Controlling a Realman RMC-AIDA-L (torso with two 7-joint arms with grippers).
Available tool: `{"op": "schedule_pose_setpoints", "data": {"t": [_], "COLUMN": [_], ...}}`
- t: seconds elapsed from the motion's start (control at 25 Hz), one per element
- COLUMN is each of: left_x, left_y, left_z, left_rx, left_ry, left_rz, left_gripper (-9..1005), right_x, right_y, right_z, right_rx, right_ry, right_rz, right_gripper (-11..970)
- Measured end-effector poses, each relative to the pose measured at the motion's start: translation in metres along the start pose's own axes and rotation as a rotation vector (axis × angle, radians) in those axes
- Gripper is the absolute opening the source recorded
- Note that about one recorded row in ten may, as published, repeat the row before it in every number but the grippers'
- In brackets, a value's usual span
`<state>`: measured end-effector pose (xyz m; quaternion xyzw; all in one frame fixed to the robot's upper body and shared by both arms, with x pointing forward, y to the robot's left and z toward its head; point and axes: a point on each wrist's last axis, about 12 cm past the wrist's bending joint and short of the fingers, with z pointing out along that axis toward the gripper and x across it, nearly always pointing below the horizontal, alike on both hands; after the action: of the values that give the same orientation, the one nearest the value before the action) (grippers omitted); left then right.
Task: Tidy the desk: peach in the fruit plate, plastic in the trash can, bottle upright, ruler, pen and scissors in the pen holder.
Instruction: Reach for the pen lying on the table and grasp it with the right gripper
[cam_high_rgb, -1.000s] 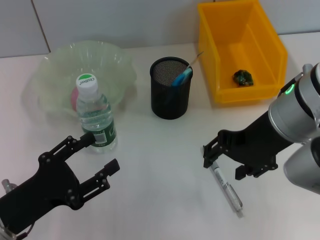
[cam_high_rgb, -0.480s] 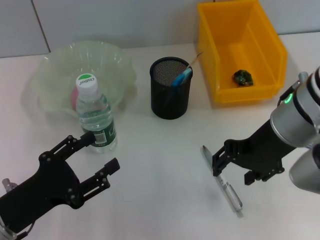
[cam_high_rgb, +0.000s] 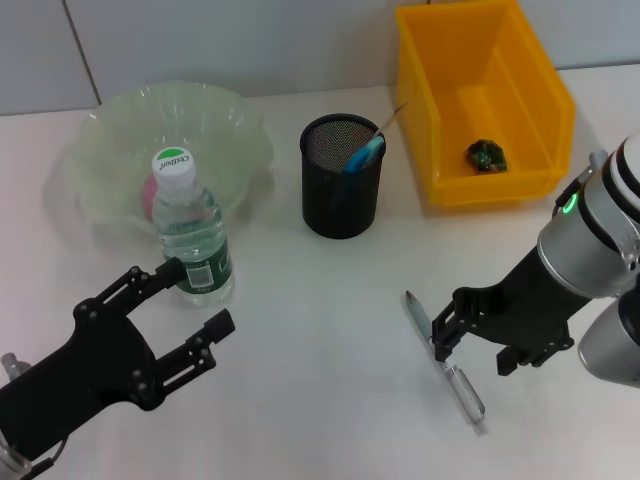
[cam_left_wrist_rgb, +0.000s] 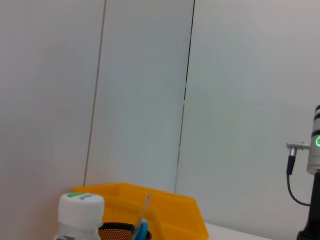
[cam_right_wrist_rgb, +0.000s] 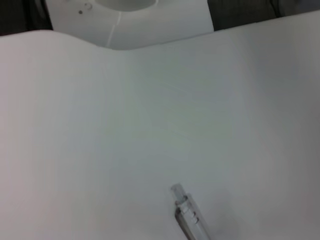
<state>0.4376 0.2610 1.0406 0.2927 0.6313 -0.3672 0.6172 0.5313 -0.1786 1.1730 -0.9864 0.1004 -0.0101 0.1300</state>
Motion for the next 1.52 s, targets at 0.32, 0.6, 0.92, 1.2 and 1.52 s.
{"op": "schedule_pose_setpoints", "data": {"t": [0.32, 0.6, 0.92, 1.2, 1.52], "left_x": [0.002, 0.003, 0.003, 0.001, 0.0], "left_y": [0.001, 0.003, 0.003, 0.005, 0.006], "left_z": [0.001, 0.001, 0.002, 0.007, 0.008], "left_rx": [-0.008, -0.025, -0.027, -0.016, -0.011], "left_ry": [-0.001, -0.01, -0.01, -0.013, -0.014], "left_rz": [-0.014, -0.006, -0.009, -0.001, 0.003], "left_gripper": [785, 785, 785, 785, 785], "right_x": [0.003, 0.004, 0.003, 0.007, 0.01], "right_y": [0.004, 0.008, 0.012, 0.012, 0.01], "right_z": [0.002, 0.003, 0.008, 0.015, 0.021], "right_rx": [-0.02, -0.032, -0.04, -0.049, -0.063], "right_ry": [-0.015, -0.032, -0.047, -0.046, -0.053], "right_rz": [-0.033, -0.095, -0.125, -0.123, -0.127], "right_gripper": [659, 659, 659, 660, 660]}}
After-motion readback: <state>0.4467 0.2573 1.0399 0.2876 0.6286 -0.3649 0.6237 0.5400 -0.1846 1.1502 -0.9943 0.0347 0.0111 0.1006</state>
